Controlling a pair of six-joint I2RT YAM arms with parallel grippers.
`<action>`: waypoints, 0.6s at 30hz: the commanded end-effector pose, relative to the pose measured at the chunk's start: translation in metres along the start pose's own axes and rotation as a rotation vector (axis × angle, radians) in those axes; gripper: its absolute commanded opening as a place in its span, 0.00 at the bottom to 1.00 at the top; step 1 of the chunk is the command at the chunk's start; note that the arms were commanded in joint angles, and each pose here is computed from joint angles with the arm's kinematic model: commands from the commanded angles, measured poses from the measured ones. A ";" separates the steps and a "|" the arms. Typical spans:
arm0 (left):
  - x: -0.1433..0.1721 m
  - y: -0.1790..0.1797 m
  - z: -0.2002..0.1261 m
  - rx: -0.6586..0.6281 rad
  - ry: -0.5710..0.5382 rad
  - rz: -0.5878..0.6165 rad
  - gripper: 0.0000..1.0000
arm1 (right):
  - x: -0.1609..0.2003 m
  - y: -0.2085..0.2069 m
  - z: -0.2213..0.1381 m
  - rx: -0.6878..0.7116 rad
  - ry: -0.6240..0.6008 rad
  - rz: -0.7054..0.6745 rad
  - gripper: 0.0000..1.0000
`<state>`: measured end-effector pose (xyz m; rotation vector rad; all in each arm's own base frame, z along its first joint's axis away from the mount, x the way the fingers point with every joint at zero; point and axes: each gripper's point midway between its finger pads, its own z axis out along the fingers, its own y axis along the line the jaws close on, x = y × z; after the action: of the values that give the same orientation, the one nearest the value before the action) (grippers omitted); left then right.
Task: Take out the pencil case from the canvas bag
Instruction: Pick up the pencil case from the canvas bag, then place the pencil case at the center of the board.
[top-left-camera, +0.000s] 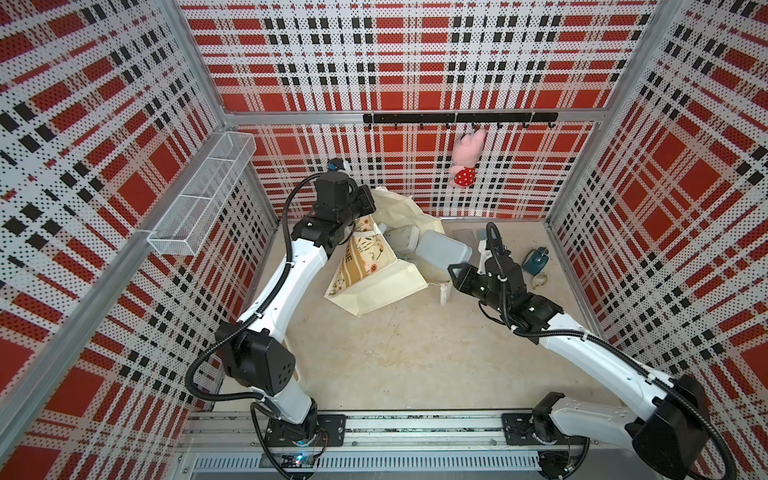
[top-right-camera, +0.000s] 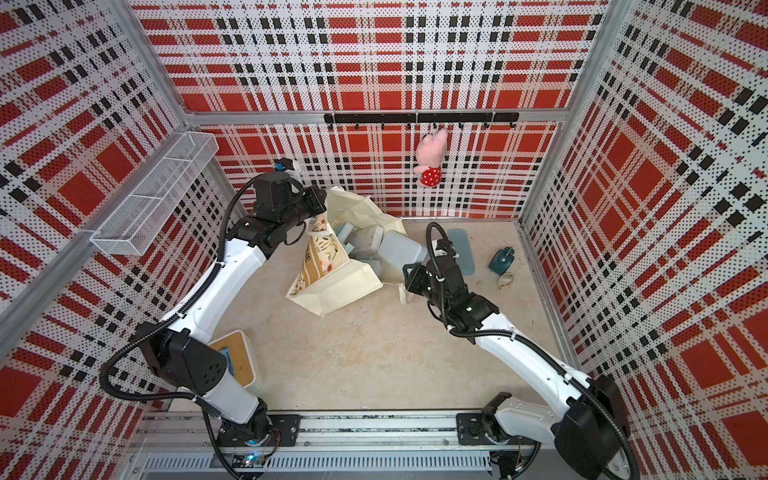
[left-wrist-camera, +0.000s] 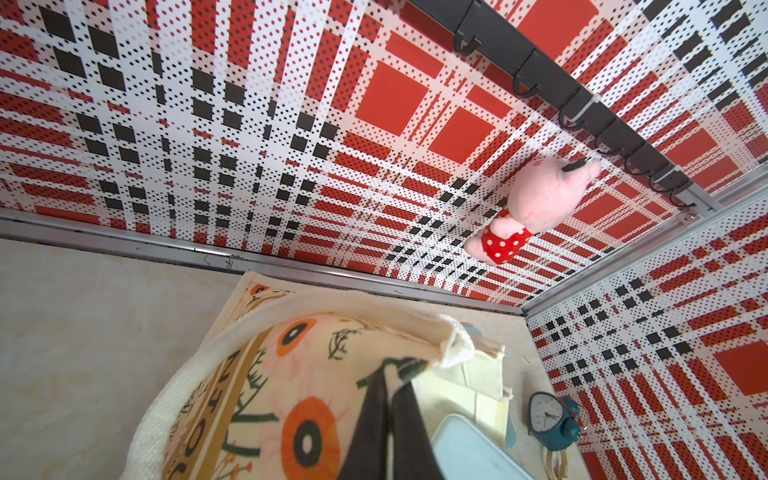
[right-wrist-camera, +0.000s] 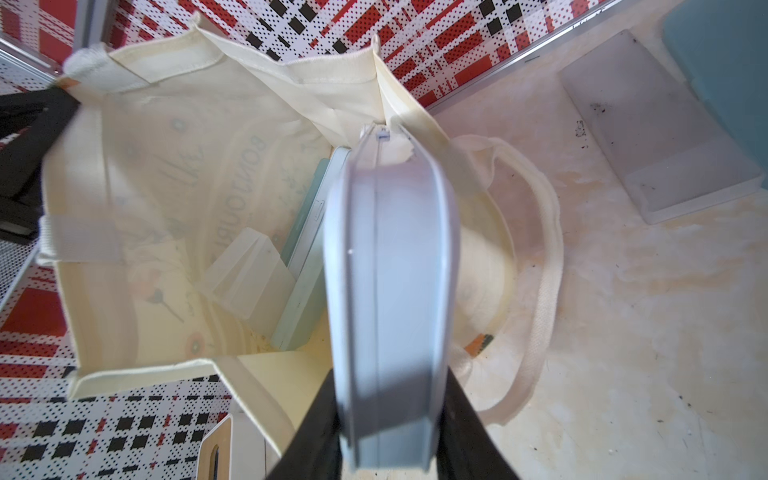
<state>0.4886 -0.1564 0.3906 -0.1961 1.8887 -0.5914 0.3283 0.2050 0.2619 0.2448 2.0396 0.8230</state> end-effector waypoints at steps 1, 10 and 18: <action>-0.080 -0.042 -0.042 0.135 -0.252 0.033 0.00 | -0.020 0.018 -0.022 -0.123 -0.058 -0.065 0.22; -0.089 -0.028 -0.041 0.097 -0.263 0.045 0.00 | -0.032 0.025 -0.059 -0.243 -0.101 -0.149 0.22; -0.107 -0.003 -0.048 0.044 -0.292 0.046 0.00 | -0.041 0.012 -0.088 -0.215 -0.210 -0.113 0.22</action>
<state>0.4973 -0.1165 0.3935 -0.2346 1.8824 -0.5120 0.2833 0.1669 0.3090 0.0585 1.8368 0.9099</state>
